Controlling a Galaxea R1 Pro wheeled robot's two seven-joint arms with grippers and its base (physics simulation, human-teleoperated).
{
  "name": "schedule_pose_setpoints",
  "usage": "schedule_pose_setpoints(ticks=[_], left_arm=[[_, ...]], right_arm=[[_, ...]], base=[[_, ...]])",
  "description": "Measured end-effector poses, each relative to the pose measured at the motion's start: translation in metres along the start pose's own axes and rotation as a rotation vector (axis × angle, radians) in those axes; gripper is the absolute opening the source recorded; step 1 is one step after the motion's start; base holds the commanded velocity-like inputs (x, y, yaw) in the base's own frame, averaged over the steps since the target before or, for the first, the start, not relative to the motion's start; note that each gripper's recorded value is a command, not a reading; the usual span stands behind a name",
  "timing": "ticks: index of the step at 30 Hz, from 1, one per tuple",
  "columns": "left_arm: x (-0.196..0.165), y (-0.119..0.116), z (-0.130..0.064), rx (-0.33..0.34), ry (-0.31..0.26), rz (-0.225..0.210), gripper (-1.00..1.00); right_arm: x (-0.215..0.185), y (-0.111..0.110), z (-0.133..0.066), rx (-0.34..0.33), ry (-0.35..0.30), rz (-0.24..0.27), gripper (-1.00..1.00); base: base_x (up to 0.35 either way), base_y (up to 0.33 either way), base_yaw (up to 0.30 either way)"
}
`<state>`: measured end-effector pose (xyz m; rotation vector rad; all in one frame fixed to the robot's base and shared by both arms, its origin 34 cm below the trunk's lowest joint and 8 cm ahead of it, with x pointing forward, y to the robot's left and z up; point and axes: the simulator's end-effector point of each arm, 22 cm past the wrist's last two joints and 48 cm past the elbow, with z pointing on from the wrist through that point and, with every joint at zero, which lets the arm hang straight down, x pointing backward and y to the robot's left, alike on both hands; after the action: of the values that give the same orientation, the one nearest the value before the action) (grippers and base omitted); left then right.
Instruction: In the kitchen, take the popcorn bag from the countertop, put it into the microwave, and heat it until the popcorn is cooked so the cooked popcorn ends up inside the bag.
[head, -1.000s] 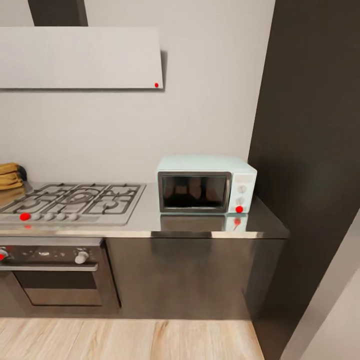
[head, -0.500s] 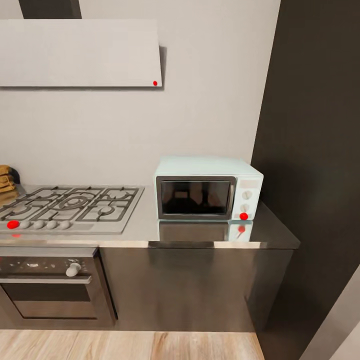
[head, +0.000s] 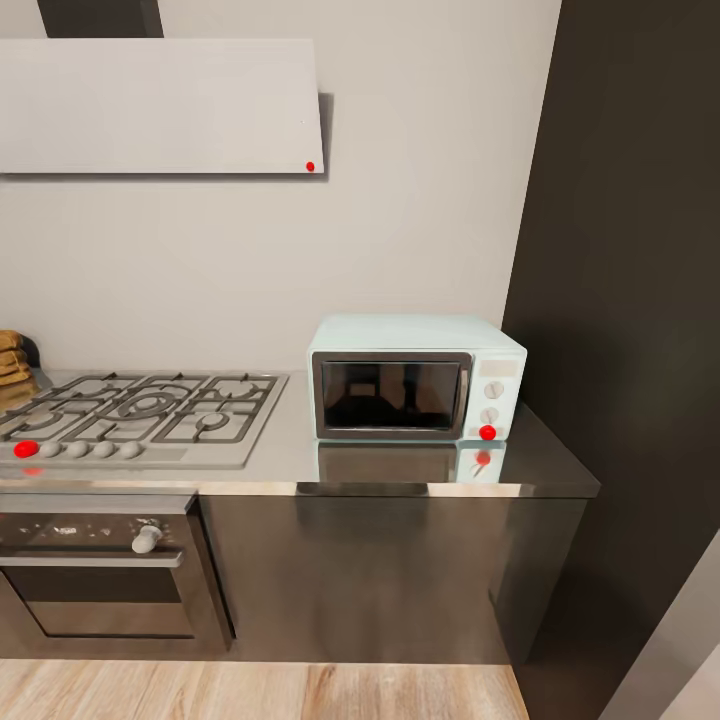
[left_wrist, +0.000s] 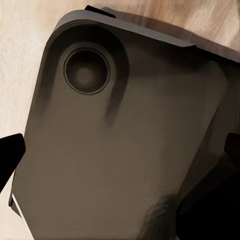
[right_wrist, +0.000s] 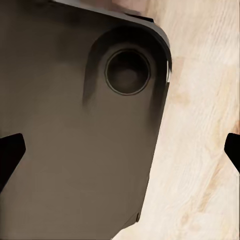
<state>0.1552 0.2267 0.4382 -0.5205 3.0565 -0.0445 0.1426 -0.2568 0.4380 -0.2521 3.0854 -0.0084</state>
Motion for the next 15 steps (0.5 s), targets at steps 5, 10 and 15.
schedule_pose_setpoints(ticks=[5, 10, 15], left_arm=[[0.000, 0.000, 0.000, 0.000, 0.000, -0.006, 1.00], [0.000, -0.001, 0.000, 0.001, -0.001, -0.006, 1.00], [-0.001, 0.000, 0.000, 0.001, -0.002, -0.007, 1.00]], right_arm=[[-0.125, -0.013, -0.011, 0.024, -0.201, 0.000, 1.00], [-0.274, -0.033, -0.082, 0.066, -0.366, 0.020, 1.00], [-0.368, -0.039, -0.182, 0.084, -0.530, 0.044, 1.00]], base=[[0.000, 0.000, 0.000], [0.000, 0.000, 0.000], [0.000, 0.000, 0.000]])
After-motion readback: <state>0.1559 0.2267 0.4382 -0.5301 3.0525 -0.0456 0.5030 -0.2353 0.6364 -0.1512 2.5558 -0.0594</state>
